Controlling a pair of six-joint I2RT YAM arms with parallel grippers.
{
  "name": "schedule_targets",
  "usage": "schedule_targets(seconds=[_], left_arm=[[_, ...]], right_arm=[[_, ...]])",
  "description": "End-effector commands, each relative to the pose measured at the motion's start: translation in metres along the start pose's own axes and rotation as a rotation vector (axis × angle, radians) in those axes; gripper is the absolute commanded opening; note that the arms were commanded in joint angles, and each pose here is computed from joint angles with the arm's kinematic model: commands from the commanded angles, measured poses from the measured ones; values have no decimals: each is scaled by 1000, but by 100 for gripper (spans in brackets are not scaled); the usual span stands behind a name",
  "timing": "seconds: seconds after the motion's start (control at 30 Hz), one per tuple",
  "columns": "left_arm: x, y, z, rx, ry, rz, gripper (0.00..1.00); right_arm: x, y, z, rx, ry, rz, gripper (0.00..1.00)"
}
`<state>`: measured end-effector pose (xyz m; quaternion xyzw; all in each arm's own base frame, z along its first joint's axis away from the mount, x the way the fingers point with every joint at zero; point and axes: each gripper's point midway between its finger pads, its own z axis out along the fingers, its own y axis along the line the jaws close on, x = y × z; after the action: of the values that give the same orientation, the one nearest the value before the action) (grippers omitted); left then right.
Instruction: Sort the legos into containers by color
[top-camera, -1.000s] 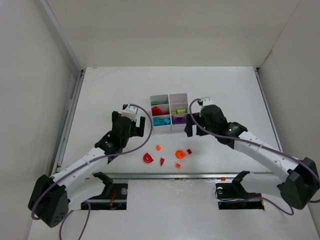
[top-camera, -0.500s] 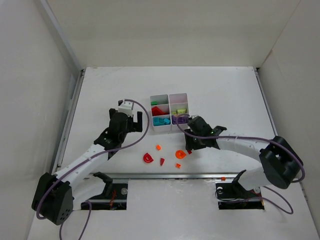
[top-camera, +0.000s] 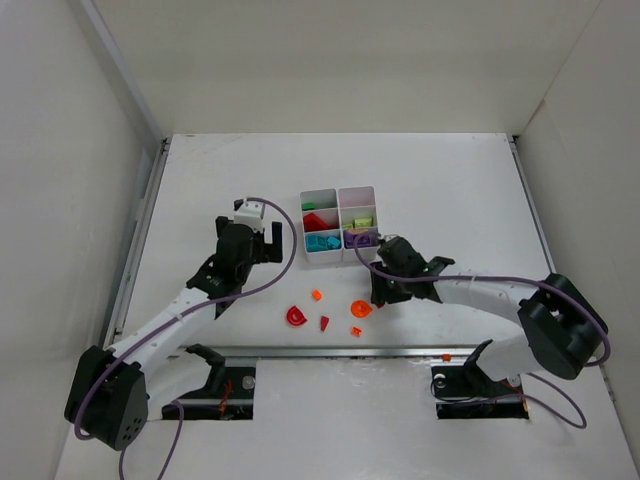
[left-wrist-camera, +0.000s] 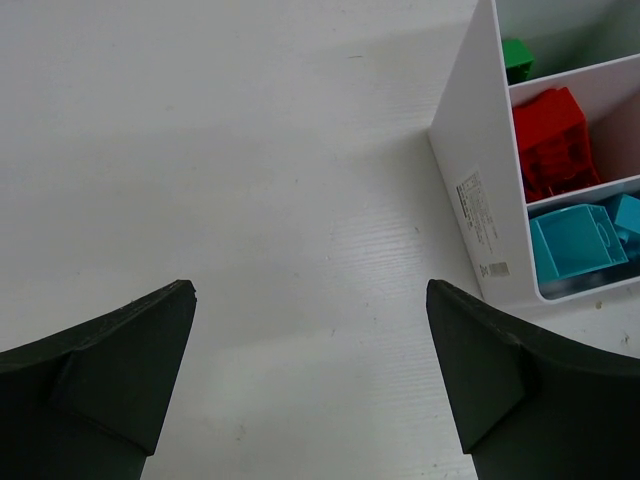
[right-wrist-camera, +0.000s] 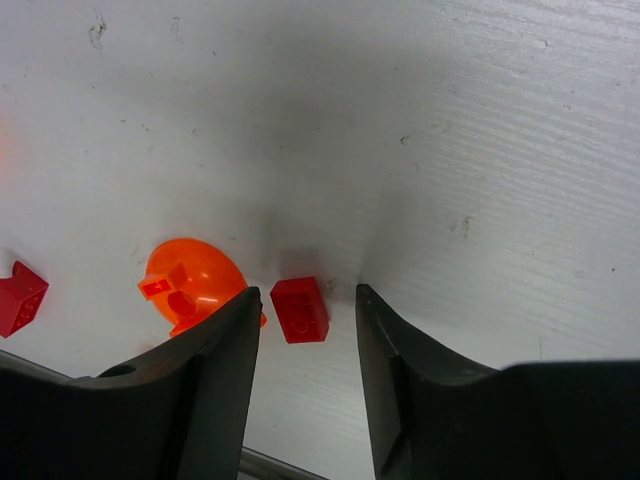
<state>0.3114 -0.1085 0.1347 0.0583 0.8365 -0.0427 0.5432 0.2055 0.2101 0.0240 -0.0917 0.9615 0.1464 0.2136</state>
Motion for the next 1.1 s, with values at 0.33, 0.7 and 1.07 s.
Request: schedule_targets(seconds=[0.33, 0.7, 1.07], left_arm=[[2, 12, -5, -42, -2, 30, 100], [3, 17, -8, -59, -24, 52, 100], [-2, 24, -13, -75, -57, 55, 100]], right_arm=[[24, -6, 9, 131, 86, 3, 27], [-51, 3, -46, 237, -94, -7, 0], [-213, 85, -71, 152, -441, -115, 0]])
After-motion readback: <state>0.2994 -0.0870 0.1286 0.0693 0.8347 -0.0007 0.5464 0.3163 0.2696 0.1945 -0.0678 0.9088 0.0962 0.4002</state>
